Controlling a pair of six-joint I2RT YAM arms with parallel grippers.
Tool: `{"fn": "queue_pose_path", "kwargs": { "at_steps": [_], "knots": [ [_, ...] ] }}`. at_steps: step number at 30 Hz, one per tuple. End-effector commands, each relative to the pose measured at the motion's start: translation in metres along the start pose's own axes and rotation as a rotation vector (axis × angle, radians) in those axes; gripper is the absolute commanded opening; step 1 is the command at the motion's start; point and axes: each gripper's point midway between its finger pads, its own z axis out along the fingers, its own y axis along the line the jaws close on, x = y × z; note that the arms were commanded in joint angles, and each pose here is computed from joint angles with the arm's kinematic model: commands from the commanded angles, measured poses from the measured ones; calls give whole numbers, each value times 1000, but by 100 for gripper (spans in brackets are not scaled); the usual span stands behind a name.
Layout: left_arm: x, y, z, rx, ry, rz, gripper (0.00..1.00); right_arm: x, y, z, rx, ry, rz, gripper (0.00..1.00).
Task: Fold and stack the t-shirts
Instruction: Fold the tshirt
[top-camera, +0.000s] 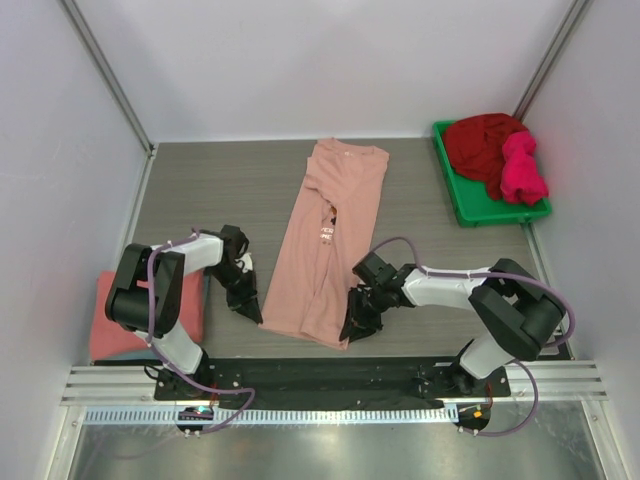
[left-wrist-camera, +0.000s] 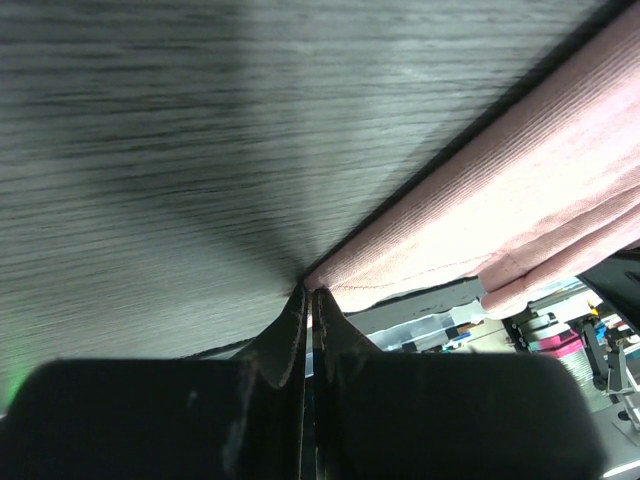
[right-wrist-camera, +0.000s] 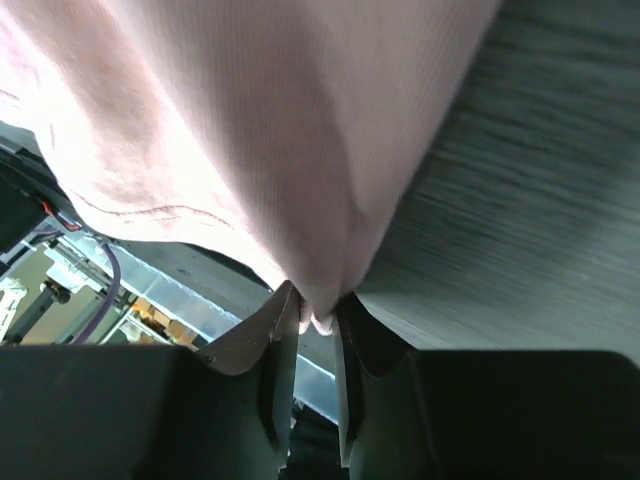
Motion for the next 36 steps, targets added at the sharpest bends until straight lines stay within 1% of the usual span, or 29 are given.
{"fn": "queue_pose_path", "kwargs": {
  "at_steps": [1,3,5,6,8,9,10,11,14,17,18,19,21,23,25,27,29,31,32,36],
  "knots": [
    [-1,-6,-5,39,-23,25,0,-18,7,3,23,-71,-11,26],
    [-1,-7,-7,44,-30,33,0,-20,7,2,26,-79,-13,27],
    [-2,-9,-9,47,-39,38,0,-23,5,0,44,-95,-18,34],
    [-4,-10,-10,49,-46,43,0,-23,4,-1,52,-99,-17,35],
    [-7,-14,-14,59,-63,59,0,-23,7,-2,42,-100,-28,35],
    [-8,-15,-15,62,-67,63,0,-22,7,-2,38,-95,-33,31],
    [-11,-18,-18,67,-78,74,0,-24,11,-1,21,-96,-46,10],
    [-12,-20,-20,71,-86,82,0,-24,12,-3,20,-99,-57,1],
    [-21,-30,-36,82,-129,138,0,-27,24,-10,-13,-115,-85,2],
    [-34,-45,-62,96,-210,203,0,-30,43,-32,-71,-162,-153,2],
    [-38,-50,-69,101,-233,217,0,-33,49,-43,-89,-196,-193,2],
    [-43,-60,-81,121,-268,245,0,-38,52,-54,-92,-214,-198,2],
    [-49,-68,-93,136,-308,273,0,-46,64,-77,-120,-258,-233,1],
    [-58,-81,-107,155,-355,298,0,-63,65,-95,-111,-305,-231,1],
    [-65,-88,-115,166,-376,306,0,-74,77,-117,-122,-351,-253,2],
    [-78,-101,-131,174,-437,326,0,-90,90,-137,-147,-398,-253,2],
    [-95,-116,-151,193,-524,353,0,-101,94,-145,-157,-417,-252,2],
    [-109,-128,-159,214,-563,360,0,-107,96,-146,-165,-423,-251,1],
    [-118,-137,-171,228,-597,373,0,-113,92,-148,-162,-433,-240,1],
    [-146,-152,-167,231,-580,383,0,-126,67,-139,-135,-431,-184,1]
  ]
}}
